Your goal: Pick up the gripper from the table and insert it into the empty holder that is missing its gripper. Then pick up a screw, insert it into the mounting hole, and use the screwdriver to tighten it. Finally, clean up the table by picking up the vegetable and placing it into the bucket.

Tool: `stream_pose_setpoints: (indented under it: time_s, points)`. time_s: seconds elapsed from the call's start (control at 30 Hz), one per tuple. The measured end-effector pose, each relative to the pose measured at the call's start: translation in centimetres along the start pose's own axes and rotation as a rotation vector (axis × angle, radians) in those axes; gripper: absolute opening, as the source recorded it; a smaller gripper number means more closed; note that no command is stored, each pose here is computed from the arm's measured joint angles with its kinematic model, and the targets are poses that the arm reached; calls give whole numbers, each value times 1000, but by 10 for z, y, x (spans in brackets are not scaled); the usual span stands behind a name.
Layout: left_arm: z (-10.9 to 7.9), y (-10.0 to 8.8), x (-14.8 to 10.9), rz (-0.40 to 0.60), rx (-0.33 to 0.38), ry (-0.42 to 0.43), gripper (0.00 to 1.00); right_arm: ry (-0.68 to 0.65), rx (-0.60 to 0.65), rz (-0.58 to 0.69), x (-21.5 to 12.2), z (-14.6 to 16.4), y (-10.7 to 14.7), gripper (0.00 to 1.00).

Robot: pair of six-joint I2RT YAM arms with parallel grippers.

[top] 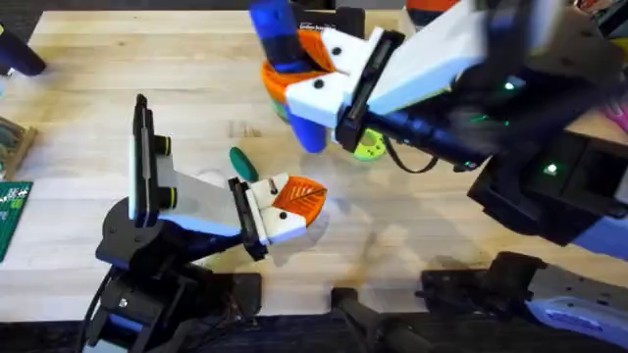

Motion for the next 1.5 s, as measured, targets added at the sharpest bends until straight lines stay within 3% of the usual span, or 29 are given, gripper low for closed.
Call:
stream_pose_setpoints:
  time_s: [0.13, 0.27, 0.4, 0.5, 0.63, 0.8, 1.0, 1.07, 1.23, 1.27, 1.4, 1.43, 1.5]
  points:
    - [0, 0, 0, 0, 0, 0, 4, 123, -151, 341, -15, -29, 69, 28]
    - [0, 0, 0, 0, 0, 0, 4, 237, -311, 753, -54, -69, 144, 28]
    - [0, 0, 0, 0, 0, 0, 4, 258, -364, 1105, -99, -98, 208, 28]
    - [0, 0, 0, 0, 0, 0, 4, 271, -350, 1276, -128, -116, 241, 28]
    - [0, 0, 0, 0, 0, 0, 4, 218, -371, 1401, -149, -127, 270, 28]
    - [0, 0, 0, 0, 0, 0, 4, -2, -472, 1465, -155, -119, 298, 28]
    - [0, 0, 0, 0, 0, 0, 4, -160, -620, 1454, -150, -117, 303, 30]
    - [0, 0, 0, 0, 0, 0, 4, -200, -670, 1449, -149, -118, 302, 114]
    - [0, 0, 0, 0, 0, 0, 4, -214, -760, 1429, -141, -130, 294, 847]
    - [0, 0, 0, 0, 0, 0, 4, -203, -767, 1425, -139, -132, 292, 950]
    - [0, 0, 0, 0, 1, 0, 11, -182, -737, 1430, -137, -131, 290, 992]
    - [0, 0, 0, 0, 2, 0, 66, -167, -722, 1435, -137, -130, 290, 992]
    - [0, 0, 0, 0, 4, 0, 325, -131, -677, 1443, -138, -129, 289, 992]
Point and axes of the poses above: each hand's point on the last joint's axis, 136 mm out from that joint toward the fingers, its own x axis out along the fingers, its own z axis along the line the jaws close on, y = z × x, the point moved 3 cm from there along -x, back along the fingers, and after that the axes turned 10 degrees about -x, right-handed, at the moved point
